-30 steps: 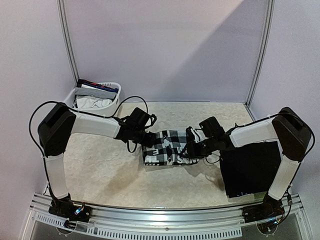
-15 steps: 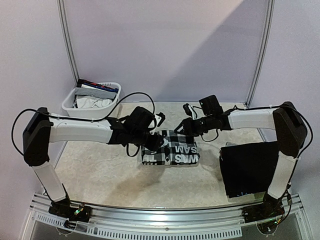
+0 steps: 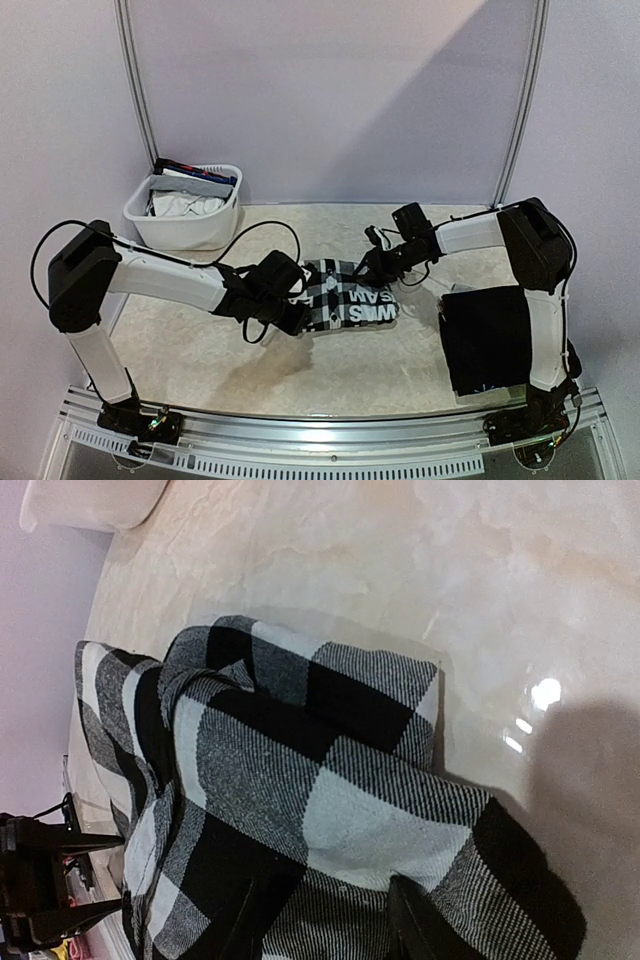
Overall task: Fold and stack the mixed laundry pile
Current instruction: Adjust the square-folded shirt at the center of the board.
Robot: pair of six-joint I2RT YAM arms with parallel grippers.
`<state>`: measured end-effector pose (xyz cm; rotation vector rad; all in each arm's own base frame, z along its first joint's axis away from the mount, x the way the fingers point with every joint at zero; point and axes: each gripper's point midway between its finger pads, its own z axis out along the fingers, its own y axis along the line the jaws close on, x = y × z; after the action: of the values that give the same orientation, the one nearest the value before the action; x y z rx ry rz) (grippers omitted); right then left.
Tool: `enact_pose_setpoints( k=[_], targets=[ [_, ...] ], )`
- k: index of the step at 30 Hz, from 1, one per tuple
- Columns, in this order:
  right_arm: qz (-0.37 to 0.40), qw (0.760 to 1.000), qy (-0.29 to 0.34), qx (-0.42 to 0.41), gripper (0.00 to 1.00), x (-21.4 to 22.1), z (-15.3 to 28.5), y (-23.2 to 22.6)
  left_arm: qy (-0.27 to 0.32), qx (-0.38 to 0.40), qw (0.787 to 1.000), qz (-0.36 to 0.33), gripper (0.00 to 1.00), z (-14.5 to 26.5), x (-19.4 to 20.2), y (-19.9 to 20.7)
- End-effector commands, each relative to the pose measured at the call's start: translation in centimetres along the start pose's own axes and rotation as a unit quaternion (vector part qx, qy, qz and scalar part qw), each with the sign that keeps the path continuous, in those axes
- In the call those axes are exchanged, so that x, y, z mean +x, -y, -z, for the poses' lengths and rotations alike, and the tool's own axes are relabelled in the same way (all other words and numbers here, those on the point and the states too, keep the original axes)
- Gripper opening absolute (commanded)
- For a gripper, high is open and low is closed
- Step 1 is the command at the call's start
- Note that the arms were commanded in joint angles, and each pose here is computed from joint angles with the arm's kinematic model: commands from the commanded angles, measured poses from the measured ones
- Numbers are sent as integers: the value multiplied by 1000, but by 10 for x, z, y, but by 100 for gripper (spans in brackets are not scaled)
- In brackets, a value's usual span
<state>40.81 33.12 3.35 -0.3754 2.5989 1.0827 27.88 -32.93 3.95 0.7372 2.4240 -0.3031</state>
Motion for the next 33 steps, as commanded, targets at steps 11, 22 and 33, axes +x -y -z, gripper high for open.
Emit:
enact_pose_setpoints(
  k=[11, 22, 33],
  targets=[
    [9, 999, -37, 8, 43, 18, 4, 9, -25, -51, 998, 10, 42, -4, 52, -26],
    [46, 998, 17, 26, 43, -3, 68, -33, 34, -69, 995, -71, 46, 37, 15, -8],
    [41, 989, 107, 97, 47, 10, 140, -38, 112, -215, 928, -284, 81, 91, -42, 28]
  ],
)
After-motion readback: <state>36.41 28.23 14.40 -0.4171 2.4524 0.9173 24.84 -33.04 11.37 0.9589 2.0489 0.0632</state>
